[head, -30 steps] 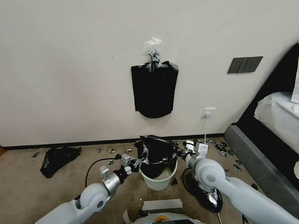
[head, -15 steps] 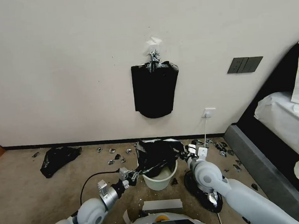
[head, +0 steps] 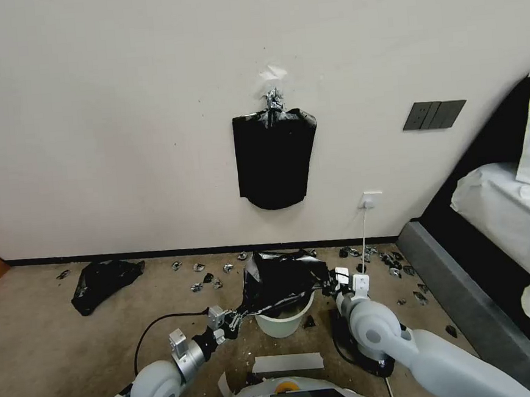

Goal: Place a trash bag onto the trash bin.

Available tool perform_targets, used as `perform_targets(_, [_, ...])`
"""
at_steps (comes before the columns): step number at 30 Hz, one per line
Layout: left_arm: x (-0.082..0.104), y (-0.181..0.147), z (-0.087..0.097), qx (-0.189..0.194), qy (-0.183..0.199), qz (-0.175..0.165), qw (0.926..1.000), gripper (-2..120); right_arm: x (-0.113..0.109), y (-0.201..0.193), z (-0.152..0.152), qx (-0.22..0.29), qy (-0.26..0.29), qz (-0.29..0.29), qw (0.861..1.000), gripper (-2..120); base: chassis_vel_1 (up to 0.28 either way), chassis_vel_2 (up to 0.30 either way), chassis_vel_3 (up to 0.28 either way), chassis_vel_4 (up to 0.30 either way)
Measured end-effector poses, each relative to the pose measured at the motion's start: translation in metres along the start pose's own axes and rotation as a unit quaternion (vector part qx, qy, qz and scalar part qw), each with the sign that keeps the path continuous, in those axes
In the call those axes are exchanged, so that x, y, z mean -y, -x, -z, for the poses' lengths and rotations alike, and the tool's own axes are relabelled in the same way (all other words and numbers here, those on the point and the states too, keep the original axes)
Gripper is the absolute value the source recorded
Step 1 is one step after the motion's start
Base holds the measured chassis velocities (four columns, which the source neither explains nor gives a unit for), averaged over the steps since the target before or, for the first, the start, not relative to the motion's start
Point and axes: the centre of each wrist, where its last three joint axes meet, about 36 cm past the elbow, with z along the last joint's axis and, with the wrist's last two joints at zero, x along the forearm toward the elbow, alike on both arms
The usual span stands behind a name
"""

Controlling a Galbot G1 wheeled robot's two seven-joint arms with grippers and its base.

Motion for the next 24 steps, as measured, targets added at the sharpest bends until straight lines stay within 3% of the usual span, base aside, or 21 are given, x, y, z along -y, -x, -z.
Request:
perform_targets(10, [-0.014, -0.004, -0.01, -0.002, 0.016, 0.008, 0.9998, 0, 0.002, -0.002, -0.008, -0.005, -0.009, -0.003, 1.0, 7, 0.0, 0.0, 0.0, 0.0])
perform_targets(24, [-0.017, -0.004, 0.001, 0.014, 0.015, -0.001, 0.9998, 0, 0.006, -0.019, -0.008, 0.0, -0.032, 0.002, 1.0, 7, 0.0, 0.0, 0.0, 0.0])
